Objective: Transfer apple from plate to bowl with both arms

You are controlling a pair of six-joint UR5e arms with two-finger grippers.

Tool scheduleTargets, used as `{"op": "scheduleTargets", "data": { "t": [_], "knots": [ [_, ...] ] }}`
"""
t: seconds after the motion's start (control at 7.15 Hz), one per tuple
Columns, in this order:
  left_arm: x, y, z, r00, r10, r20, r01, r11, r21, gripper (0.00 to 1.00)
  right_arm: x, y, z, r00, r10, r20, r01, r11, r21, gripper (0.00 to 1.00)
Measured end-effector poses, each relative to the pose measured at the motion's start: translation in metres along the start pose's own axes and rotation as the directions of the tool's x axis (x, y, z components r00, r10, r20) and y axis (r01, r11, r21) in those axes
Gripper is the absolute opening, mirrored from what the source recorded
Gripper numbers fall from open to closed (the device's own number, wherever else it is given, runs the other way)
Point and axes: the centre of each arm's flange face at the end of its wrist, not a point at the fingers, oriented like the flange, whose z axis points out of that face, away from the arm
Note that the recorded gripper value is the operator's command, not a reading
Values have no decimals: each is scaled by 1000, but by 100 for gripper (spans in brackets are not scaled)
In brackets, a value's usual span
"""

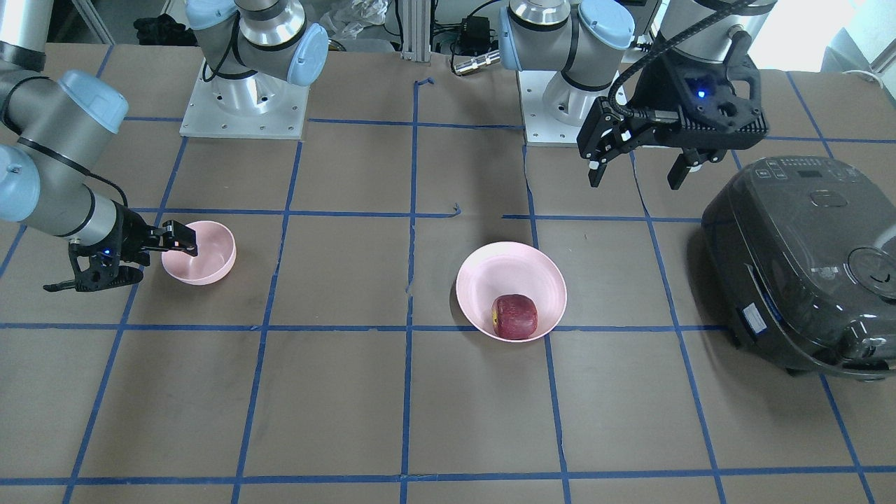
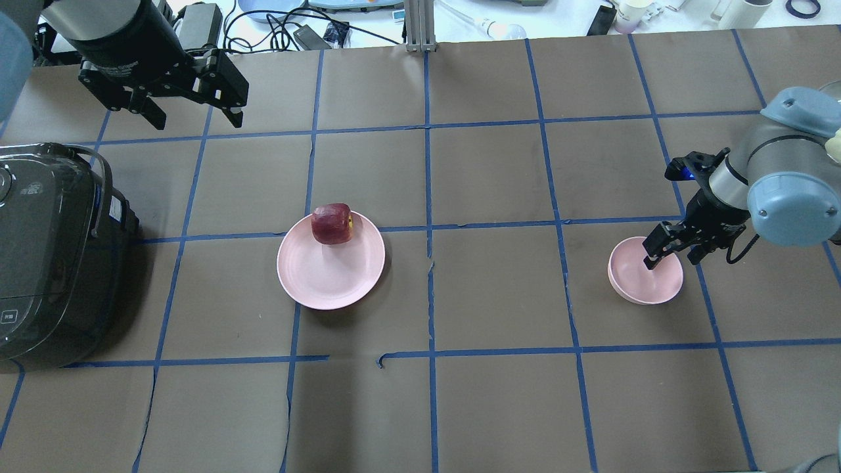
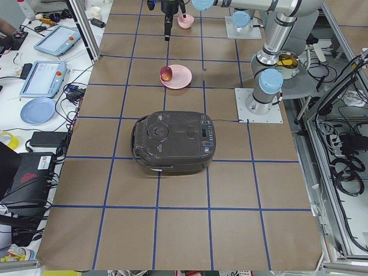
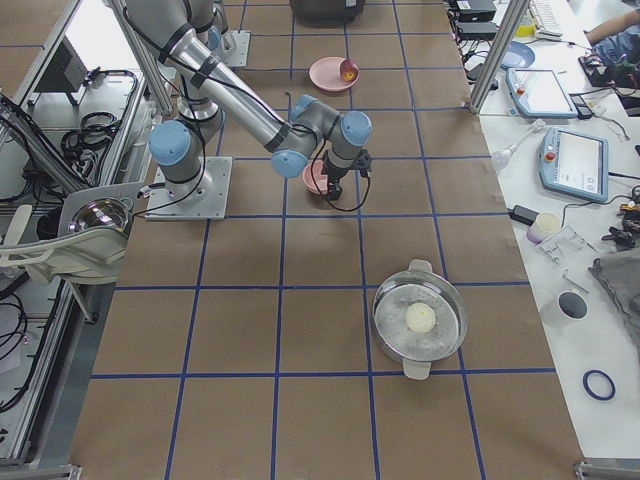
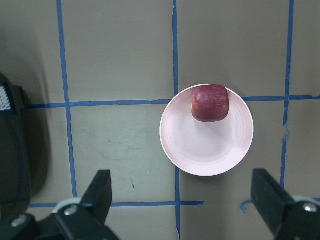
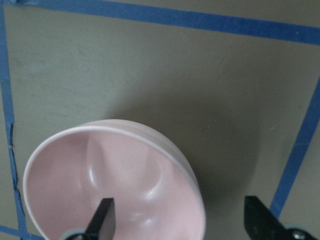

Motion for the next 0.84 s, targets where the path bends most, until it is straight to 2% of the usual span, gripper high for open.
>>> {"op": "scheduleTargets", "data": {
  "t": [0.14, 0.28, 0.84],
  "knots": [
    [0, 0, 0, 1000, 0, 0, 0, 1000, 0, 100, 0, 1, 3, 1000, 0, -1, 0, 1000, -5, 4],
    [0, 0, 0, 1000, 0, 0, 0, 1000, 0, 100, 0, 2, 5, 1000, -1, -6, 1, 1000, -10, 0],
    [0, 0, 0, 1000, 0, 0, 0, 1000, 0, 100, 0, 0, -2, 1000, 1, -10, -1, 1000, 4, 0]
  ]
}}
